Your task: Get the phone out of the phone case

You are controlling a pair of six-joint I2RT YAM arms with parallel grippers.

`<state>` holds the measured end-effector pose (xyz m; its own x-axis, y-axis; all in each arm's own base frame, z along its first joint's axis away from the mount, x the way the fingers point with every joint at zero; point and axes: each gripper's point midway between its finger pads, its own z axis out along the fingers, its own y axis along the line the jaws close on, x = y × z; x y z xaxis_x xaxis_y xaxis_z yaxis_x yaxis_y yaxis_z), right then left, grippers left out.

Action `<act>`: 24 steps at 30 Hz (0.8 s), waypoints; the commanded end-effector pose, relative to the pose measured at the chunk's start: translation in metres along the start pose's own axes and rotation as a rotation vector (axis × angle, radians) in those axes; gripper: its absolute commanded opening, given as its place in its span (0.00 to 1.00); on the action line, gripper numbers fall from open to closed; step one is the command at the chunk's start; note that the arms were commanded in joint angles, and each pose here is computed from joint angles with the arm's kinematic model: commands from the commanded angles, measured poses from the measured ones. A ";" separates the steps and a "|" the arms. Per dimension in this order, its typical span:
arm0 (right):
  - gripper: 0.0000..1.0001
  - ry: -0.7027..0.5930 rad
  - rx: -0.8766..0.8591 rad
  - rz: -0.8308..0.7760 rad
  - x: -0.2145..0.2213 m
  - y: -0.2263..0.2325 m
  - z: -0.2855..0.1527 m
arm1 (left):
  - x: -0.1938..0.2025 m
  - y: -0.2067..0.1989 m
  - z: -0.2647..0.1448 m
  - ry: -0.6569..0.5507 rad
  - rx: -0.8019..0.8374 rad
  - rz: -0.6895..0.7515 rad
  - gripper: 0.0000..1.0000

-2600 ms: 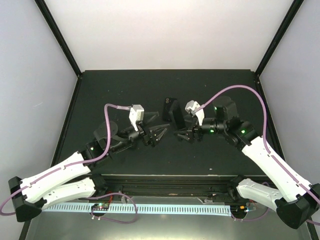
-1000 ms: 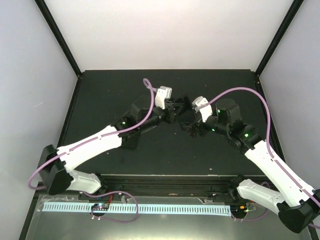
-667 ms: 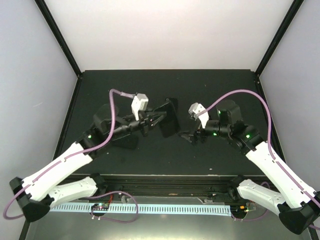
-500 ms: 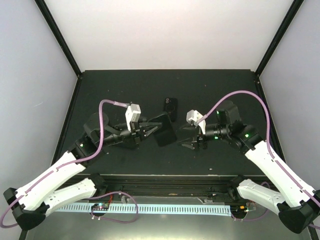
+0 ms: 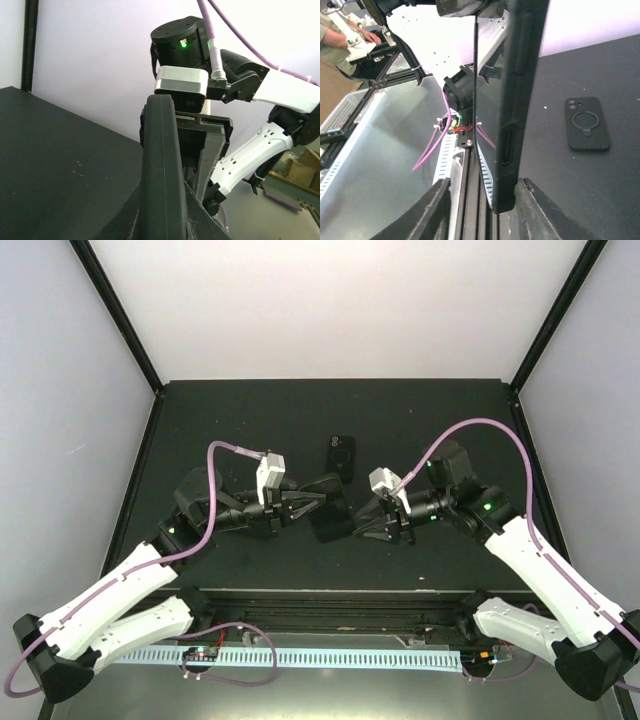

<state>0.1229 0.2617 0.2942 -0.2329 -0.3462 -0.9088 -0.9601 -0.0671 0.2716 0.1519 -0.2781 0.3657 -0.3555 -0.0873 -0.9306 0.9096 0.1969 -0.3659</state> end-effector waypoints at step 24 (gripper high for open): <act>0.01 -0.068 -0.053 -0.054 -0.039 0.014 -0.003 | 0.007 0.000 0.000 -0.029 0.043 0.037 0.66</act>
<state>0.1239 0.2693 0.3071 -0.2428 -0.3278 -0.9130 -0.9543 -0.0885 0.2855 0.1469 -0.2812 0.3645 -0.3310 -0.1028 -0.9380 0.9283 0.1428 -0.3432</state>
